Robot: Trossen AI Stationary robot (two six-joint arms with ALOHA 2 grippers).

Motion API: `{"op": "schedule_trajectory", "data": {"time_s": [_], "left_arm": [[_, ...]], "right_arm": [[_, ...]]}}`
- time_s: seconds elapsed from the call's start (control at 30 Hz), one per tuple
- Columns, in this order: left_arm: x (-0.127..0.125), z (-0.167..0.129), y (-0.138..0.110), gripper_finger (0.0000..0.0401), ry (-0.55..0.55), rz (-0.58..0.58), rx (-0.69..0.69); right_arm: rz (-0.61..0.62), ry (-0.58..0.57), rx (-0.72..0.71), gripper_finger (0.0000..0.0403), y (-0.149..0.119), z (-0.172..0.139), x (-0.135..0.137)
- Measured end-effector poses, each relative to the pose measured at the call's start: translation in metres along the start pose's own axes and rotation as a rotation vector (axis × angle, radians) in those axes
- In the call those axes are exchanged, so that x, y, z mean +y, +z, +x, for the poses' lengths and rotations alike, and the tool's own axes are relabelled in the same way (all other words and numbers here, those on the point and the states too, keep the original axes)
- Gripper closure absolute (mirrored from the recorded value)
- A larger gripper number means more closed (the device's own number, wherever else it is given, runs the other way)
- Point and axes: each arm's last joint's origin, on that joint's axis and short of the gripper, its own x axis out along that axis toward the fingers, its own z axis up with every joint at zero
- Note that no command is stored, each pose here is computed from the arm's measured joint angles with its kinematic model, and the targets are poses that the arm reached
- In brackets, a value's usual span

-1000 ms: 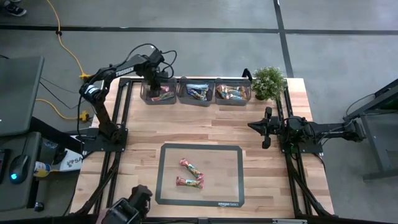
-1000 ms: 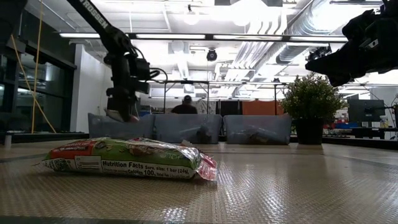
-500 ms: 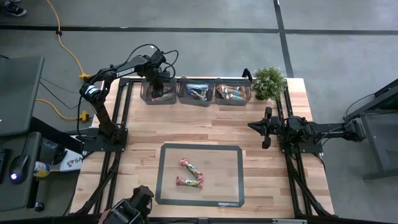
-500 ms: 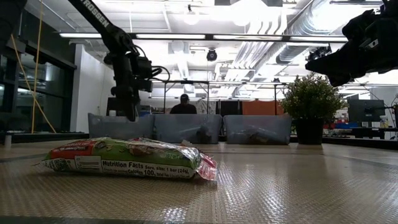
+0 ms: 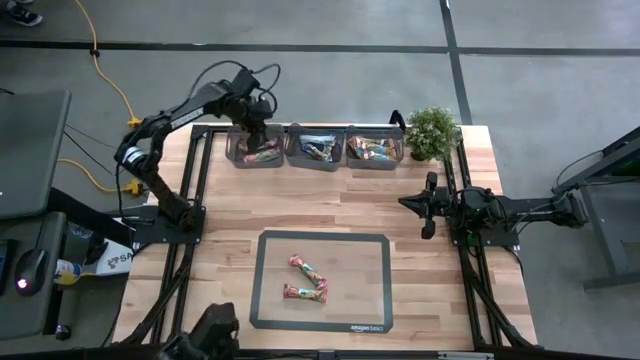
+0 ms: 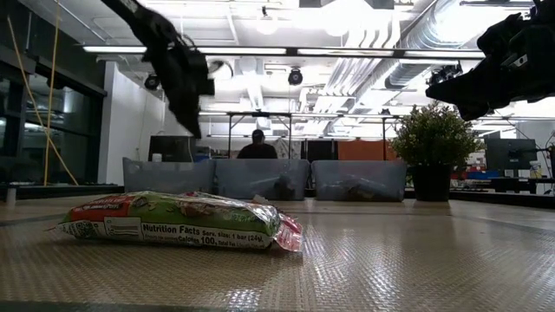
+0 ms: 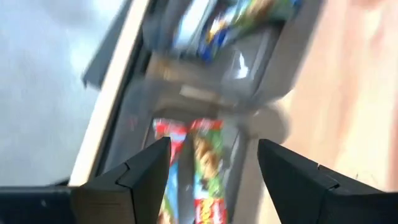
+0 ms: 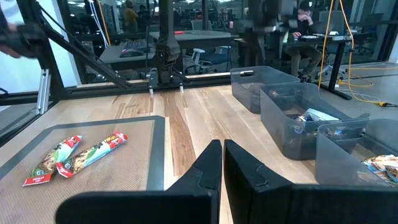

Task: Pick and place Granola Bars by type
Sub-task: Put the red granola bar into the left black bin

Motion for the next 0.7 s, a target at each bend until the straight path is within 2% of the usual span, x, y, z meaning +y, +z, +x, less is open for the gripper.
{"op": "schedule_trajectory", "data": {"time_s": [0.17, 0.37, 0.7], "left_arm": [[-0.014, -0.047, 0.012, 0.0162, -0.034, -0.001, -0.192], [-0.042, -0.092, 0.015, 0.0162, -0.108, 0.007, -0.361], [-0.13, -0.143, 0.02, 0.0162, -0.328, 0.117, -0.508]], "right_arm": [[0.0, 0.0, 0.0, 0.0402, 0.0, 0.0, 0.0], [0.0, 0.0, 0.0, 0.0402, 0.0, 0.0, 0.0], [0.0, 0.0, 0.0, 0.0402, 0.0, 0.0, 0.0]]}}
